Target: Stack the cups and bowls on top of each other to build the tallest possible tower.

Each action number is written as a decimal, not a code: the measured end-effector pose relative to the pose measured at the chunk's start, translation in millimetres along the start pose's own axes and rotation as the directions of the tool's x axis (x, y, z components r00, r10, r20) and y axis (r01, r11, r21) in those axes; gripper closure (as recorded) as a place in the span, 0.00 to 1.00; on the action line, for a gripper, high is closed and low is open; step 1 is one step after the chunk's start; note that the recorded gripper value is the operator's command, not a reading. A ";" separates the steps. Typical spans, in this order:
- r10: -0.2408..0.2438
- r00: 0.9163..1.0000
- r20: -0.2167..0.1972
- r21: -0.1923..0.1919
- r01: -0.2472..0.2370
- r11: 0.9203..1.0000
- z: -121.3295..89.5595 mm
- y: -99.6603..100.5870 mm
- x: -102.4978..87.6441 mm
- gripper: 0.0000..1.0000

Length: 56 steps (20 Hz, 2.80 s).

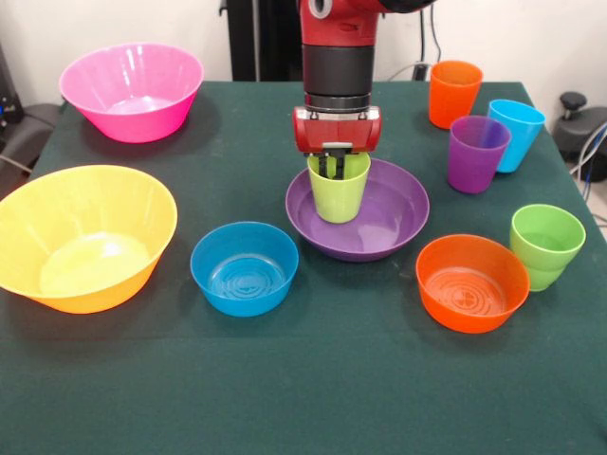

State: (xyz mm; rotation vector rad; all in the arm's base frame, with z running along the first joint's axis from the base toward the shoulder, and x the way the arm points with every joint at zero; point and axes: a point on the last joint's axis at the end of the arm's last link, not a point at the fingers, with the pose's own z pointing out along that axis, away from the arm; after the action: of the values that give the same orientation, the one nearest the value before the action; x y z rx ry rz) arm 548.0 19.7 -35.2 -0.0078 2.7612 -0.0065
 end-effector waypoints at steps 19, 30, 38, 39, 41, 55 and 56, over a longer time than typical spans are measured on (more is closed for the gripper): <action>-0.010 1.000 -0.011 -0.005 0.010 1.000 2.2 1.1 1.1 1.00; -0.015 1.000 -0.022 -0.018 0.014 1.000 1.6 3.3 1.7 1.00; -0.018 0.999 -0.037 -0.049 0.016 0.999 2.6 8.0 1.6 1.00; -0.019 0.999 -0.040 -0.056 0.016 0.998 2.6 8.4 1.1 1.00; -0.021 0.999 -0.046 -0.067 0.018 0.998 2.9 8.6 -0.1 1.00; -0.014 0.998 -0.059 -0.110 0.007 0.994 3.9 6.8 -5.0 1.00; -0.010 0.998 -0.058 -0.113 0.004 0.994 4.0 6.7 -5.4 1.00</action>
State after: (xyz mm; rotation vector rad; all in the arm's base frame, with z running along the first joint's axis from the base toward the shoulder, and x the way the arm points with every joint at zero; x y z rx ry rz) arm 554.5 26.4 -36.9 -0.0482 2.8163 0.1491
